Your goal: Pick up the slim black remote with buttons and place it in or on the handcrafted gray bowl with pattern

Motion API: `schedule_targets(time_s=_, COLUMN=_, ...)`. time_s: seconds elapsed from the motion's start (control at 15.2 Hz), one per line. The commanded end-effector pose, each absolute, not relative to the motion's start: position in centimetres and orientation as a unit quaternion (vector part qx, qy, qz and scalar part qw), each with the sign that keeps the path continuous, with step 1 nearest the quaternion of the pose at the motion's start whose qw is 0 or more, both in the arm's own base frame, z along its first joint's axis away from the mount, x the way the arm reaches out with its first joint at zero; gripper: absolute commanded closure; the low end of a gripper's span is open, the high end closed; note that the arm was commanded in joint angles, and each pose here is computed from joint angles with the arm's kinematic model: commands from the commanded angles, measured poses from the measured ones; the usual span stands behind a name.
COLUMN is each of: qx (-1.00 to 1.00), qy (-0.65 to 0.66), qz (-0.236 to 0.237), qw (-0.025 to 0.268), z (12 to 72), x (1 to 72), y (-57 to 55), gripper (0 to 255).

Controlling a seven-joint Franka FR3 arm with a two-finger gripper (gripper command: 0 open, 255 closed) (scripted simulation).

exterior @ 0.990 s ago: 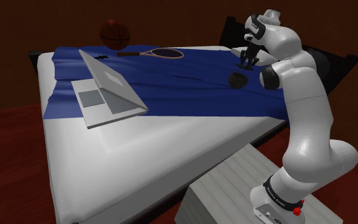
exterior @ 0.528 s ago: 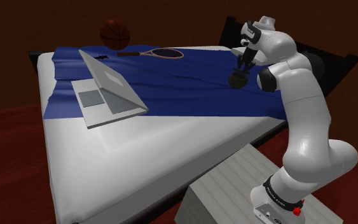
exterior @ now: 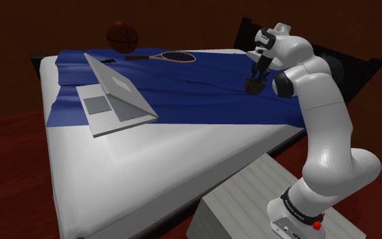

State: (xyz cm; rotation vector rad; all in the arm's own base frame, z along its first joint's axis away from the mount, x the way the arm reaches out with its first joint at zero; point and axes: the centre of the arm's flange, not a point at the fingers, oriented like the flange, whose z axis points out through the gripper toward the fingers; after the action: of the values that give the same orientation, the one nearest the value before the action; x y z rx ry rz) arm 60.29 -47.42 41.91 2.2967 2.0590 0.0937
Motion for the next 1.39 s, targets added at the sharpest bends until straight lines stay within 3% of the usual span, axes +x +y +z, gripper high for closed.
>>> schedule_targets(time_s=0.0, qx=0.744, qy=0.667, qz=0.031, qw=0.027, z=41.8, x=60.3, y=-47.4, gripper=255)
schedule_targets(time_s=0.2, qx=0.744, qy=0.667, qz=0.031, qw=0.027, z=41.8, x=60.3, y=-47.4, gripper=255)
schedule_targets(time_s=0.26, qx=0.744, qy=0.667, qz=0.031, qw=0.027, z=41.8, x=60.4, y=-47.4, gripper=0)
schedule_targets(time_s=0.59, qx=0.744, qy=0.667, qz=0.031, qw=0.027, z=41.8, x=60.3, y=-47.4, gripper=0)
schedule_targets(time_s=0.86, qx=0.744, qy=0.667, qz=0.031, qw=0.027, z=46.8, x=59.9, y=-47.4, gripper=0)
schedule_targets(time_s=1.32, qx=0.744, qy=0.667, qz=0.031, qw=0.027, z=46.8, x=59.9, y=-47.4, gripper=0)
